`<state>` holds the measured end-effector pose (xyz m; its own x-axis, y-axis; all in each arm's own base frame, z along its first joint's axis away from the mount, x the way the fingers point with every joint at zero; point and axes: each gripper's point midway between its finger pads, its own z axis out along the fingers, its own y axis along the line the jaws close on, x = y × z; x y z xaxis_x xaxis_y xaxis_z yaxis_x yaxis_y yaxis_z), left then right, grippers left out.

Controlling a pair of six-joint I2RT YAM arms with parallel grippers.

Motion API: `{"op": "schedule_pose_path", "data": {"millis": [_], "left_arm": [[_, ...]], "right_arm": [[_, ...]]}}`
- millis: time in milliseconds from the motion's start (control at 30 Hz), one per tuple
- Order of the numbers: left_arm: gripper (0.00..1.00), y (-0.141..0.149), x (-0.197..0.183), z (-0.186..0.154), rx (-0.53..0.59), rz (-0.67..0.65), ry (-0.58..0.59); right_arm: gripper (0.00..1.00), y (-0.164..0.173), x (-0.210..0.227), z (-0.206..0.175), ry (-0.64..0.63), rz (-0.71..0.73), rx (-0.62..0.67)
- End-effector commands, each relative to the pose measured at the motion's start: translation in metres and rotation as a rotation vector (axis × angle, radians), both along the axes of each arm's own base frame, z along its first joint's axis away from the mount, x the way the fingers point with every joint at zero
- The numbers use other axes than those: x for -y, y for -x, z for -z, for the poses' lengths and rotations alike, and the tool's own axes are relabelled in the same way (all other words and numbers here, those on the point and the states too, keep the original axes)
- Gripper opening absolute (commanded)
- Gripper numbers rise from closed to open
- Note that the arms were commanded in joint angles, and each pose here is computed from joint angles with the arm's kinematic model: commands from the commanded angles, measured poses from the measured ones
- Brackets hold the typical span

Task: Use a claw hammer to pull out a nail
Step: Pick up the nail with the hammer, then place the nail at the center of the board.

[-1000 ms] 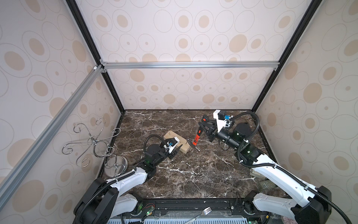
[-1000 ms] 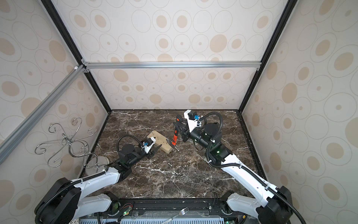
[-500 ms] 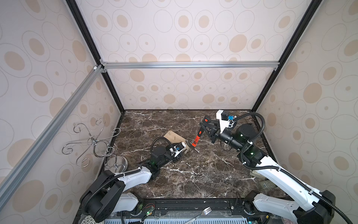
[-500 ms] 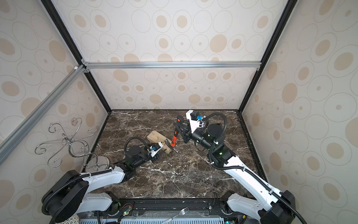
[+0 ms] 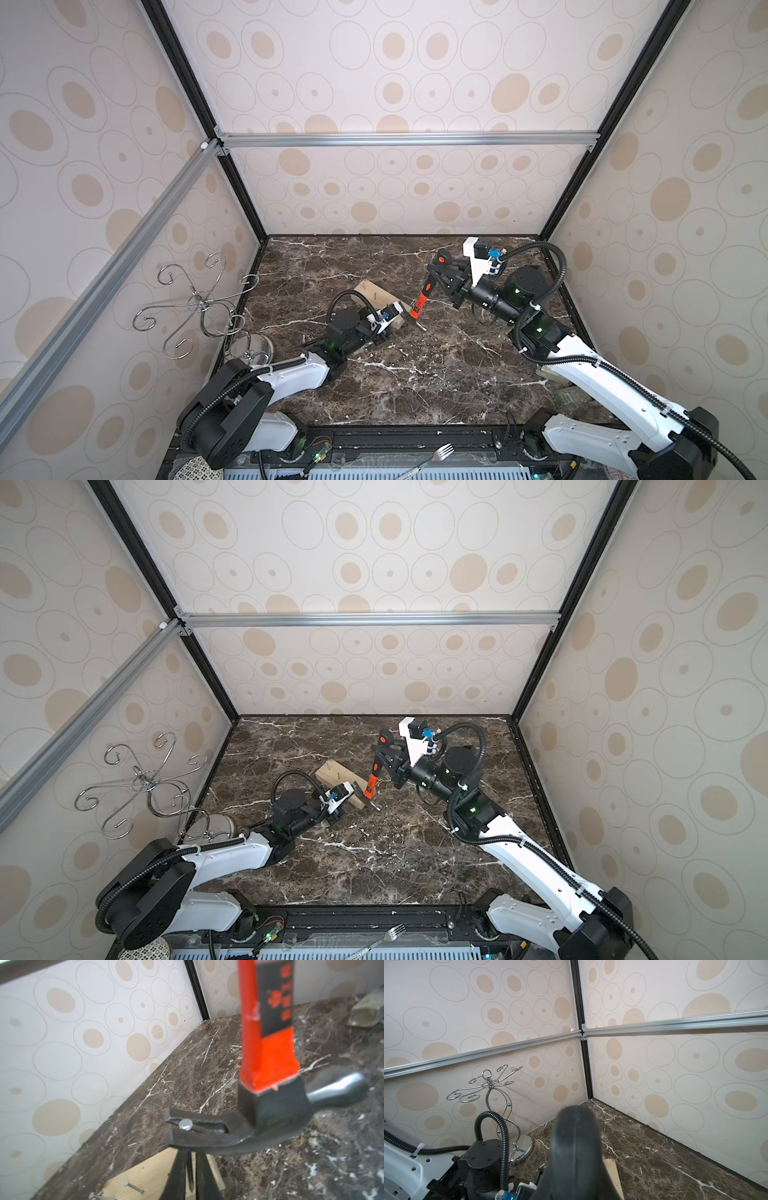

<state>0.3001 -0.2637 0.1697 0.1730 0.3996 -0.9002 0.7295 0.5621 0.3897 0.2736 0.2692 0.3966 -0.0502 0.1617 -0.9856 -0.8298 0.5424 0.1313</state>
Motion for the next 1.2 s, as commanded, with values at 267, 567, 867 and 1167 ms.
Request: {"op": "schedule_pose_path", "data": {"millis": [267, 567, 867, 1167], "left_arm": [[0.0, -0.009, 0.001, -0.016, 0.03, -0.035, -0.006], [0.0, -0.053, -0.036, 0.001, -0.218, -0.406, 0.103], [0.0, -0.067, -0.071, 0.045, -0.524, -0.699, 0.255], [0.0, -0.063, -0.112, 0.097, -0.76, -0.876, 0.374]], "right_arm": [[0.0, 0.021, -0.006, -0.026, 0.024, -0.107, 0.069], [0.0, 0.011, -0.002, -0.001, 0.17, -0.046, 0.049], [0.0, -0.009, 0.016, 0.026, 0.238, 0.111, -0.026], [0.0, -0.015, 0.021, 0.037, 0.239, 0.153, -0.044]]}}
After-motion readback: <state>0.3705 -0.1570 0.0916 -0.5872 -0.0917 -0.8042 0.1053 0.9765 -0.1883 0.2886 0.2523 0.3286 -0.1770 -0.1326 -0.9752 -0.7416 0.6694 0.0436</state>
